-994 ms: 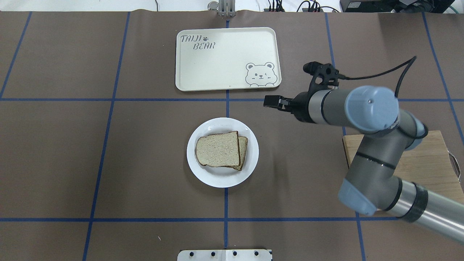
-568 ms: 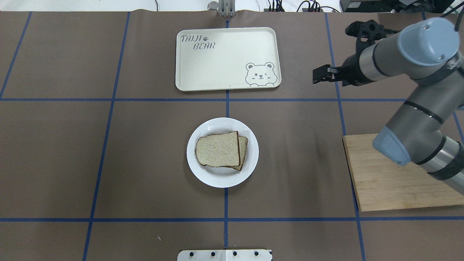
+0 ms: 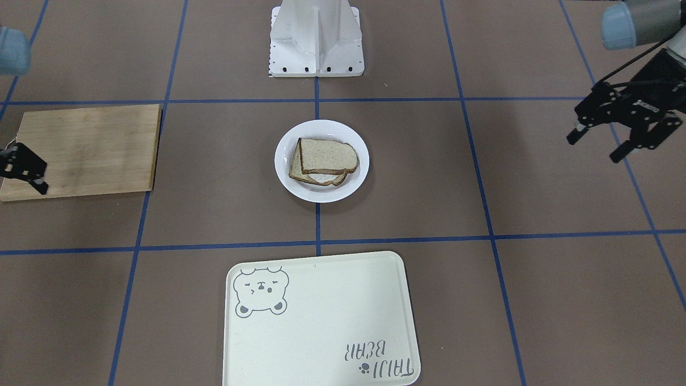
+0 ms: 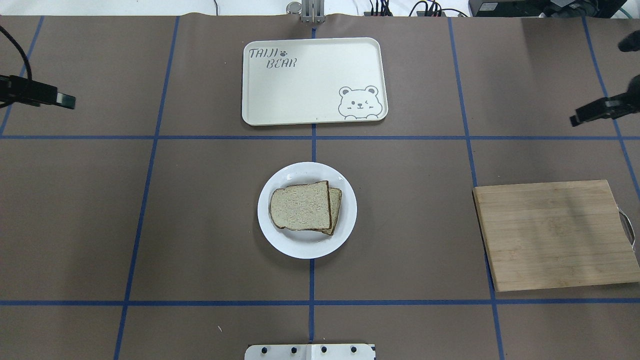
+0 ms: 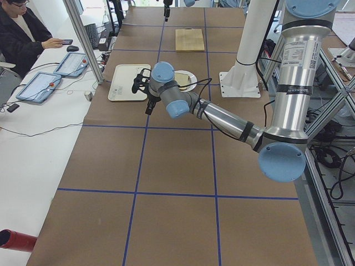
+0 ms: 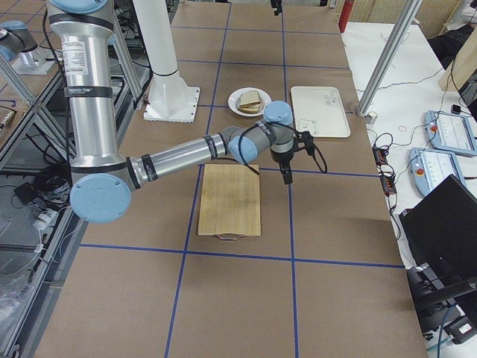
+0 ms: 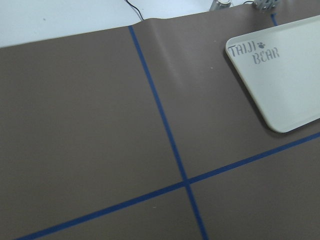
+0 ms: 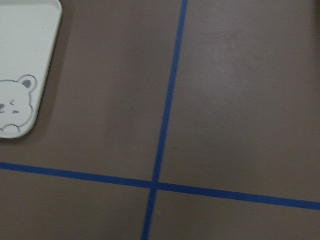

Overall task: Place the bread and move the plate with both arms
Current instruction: 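Reach the left gripper to the plate rim nearest it and grip it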

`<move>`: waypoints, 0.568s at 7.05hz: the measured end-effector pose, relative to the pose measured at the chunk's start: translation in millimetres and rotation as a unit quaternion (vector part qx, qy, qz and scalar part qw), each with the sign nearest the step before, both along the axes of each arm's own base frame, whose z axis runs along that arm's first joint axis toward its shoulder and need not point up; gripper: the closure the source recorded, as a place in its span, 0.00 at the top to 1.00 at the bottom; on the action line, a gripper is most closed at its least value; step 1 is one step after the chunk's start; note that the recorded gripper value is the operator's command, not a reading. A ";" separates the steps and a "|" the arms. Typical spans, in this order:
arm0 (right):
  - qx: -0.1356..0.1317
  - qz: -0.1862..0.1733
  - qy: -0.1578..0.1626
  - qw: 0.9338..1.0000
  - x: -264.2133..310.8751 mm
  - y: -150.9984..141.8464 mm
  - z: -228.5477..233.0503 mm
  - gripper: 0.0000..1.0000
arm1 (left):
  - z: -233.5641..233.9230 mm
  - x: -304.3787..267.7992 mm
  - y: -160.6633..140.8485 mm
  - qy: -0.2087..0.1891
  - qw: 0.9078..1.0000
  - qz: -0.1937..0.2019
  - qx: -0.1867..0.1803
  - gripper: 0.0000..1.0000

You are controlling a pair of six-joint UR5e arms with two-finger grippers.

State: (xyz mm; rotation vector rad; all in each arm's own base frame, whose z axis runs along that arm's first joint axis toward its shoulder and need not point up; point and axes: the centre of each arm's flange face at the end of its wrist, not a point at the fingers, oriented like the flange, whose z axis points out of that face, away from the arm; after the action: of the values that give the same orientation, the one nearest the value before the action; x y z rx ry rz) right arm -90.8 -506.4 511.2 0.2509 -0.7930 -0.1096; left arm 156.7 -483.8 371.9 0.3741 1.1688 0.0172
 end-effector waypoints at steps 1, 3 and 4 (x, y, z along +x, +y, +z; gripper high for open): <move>-0.010 -0.011 0.001 1.000 48.0 16.9 43.2 1.00 | -11.5 26.8 14.7 0.053 0.997 -0.002 -0.049 0.98; -0.019 -0.029 0.014 0.999 111.4 53.6 98.5 1.00 | -26.1 71.6 41.1 0.135 0.984 0.008 -0.116 0.98; -0.029 -0.027 0.018 0.999 129.2 68.8 113.2 1.00 | -23.5 101.4 52.8 0.159 0.979 0.007 -0.126 0.97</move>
State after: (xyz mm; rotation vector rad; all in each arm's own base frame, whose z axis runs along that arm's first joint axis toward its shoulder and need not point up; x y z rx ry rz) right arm 38.4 -437.6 624.5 0.1717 -0.7668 -0.1414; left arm 258.1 -431.0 348.4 0.1451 1.4702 -0.1838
